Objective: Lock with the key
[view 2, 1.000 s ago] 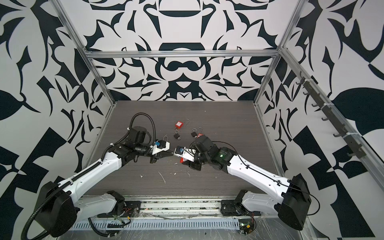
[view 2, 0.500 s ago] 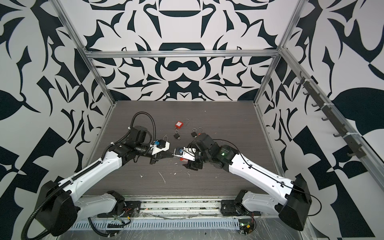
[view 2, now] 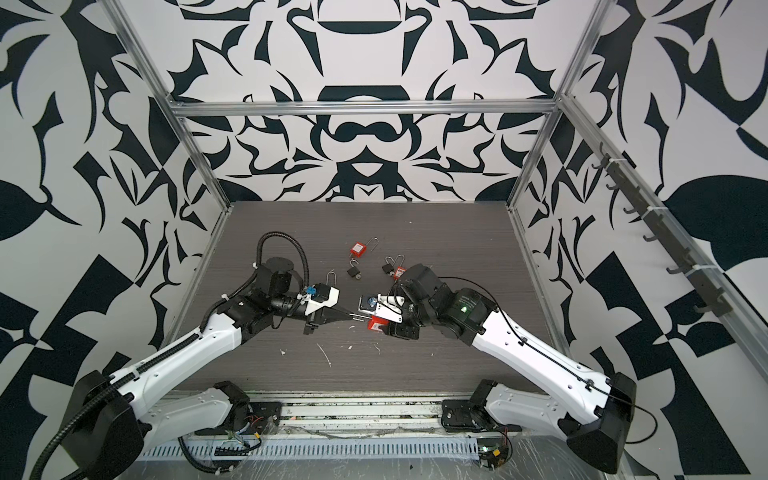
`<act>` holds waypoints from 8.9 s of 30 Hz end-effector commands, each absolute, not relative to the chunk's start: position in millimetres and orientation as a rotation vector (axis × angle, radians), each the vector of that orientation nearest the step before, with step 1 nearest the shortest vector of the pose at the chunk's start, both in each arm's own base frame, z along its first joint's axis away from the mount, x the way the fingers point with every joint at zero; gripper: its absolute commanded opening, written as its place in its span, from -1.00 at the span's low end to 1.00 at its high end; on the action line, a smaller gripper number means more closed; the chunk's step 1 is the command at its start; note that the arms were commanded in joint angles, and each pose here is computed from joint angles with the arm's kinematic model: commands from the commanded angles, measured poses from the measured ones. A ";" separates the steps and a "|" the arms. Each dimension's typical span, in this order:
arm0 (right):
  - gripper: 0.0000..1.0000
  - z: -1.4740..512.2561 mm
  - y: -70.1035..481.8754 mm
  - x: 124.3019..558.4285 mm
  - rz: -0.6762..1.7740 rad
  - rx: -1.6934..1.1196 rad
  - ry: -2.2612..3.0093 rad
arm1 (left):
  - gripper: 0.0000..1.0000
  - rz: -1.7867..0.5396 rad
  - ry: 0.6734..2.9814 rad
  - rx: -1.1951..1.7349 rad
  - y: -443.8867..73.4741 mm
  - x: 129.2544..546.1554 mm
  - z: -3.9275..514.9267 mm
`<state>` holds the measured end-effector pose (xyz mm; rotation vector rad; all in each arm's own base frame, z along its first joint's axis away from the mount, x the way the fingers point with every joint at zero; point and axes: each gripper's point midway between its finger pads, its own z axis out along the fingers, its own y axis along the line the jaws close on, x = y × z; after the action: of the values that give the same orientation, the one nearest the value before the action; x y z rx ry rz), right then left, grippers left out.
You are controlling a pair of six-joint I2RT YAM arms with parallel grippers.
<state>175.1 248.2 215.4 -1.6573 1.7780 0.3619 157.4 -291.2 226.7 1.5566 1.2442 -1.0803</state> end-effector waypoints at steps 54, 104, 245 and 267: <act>0.05 240.5 260.0 171.7 0.599 -1.611 1.688 | -1.00 -1.067 1.152 1.438 -325.4 173.0 230.0; -0.15 194.7 160.9 173.9 0.141 -1.584 2.015 | -1.00 -1.126 1.106 1.458 -318.4 156.0 251.4; -1.00 245.3 110.4 245.0 0.156 -0.503 2.245 | -0.09 -1.086 1.785 1.562 -479.5 326.7 153.4; -1.00 124.0 95.7 291.7 -0.190 -0.415 2.596 | 0.03 -0.528 1.693 1.126 -273.1 274.4 189.3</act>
<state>282.5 100.3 130.6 -0.4180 2.6140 -0.1195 275.0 -281.9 168.3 1.1632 1.7672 -0.5894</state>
